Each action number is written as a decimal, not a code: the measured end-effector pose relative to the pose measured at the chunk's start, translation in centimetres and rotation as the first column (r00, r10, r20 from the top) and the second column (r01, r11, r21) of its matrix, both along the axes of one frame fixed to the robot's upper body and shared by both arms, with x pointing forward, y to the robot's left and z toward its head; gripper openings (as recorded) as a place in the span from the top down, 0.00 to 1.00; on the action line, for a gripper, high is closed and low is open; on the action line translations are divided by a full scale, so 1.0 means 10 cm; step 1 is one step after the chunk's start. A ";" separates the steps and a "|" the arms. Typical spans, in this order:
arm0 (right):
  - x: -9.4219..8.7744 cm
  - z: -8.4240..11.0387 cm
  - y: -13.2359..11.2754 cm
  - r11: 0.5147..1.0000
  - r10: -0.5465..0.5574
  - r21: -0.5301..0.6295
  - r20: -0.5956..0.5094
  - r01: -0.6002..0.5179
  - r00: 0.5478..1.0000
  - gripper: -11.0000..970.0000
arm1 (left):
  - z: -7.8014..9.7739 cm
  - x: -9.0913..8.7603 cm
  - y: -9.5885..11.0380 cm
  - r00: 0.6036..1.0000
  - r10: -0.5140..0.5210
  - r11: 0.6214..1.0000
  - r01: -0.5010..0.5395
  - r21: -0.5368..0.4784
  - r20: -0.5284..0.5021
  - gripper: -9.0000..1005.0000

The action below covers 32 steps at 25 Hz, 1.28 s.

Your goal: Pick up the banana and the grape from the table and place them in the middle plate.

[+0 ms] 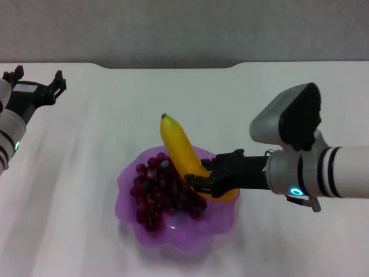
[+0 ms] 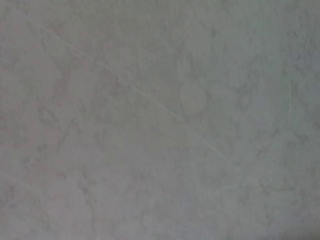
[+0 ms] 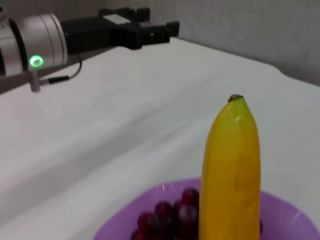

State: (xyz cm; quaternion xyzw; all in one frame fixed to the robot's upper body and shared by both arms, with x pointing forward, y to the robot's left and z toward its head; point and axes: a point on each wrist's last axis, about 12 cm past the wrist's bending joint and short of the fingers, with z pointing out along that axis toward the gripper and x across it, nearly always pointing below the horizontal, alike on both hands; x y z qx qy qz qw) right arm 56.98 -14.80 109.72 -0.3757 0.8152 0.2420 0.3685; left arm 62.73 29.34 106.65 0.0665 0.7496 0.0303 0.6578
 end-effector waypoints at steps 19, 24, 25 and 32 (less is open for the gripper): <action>0.13 0.06 -0.06 0.996 -0.057 0.068 0.059 0.053 0.997 0.11 | 0.00 0.00 0.01 1.000 0.003 1.000 -0.003 -0.002 0.001 0.11; 0.33 0.02 -0.48 0.953 -0.305 0.067 0.198 0.297 0.932 0.08 | 0.00 0.00 0.00 1.000 0.002 1.000 -0.002 -0.002 0.000 0.11; 0.36 0.01 -0.58 0.931 -0.363 0.072 0.233 0.357 0.902 0.08 | 0.00 0.00 0.00 1.000 0.002 1.000 -0.002 -0.002 0.000 0.11; 0.41 0.07 -1.04 0.754 -0.641 0.158 0.389 0.637 0.662 0.08 | -0.01 -0.01 -0.03 1.000 -0.002 1.000 0.002 0.000 0.004 0.11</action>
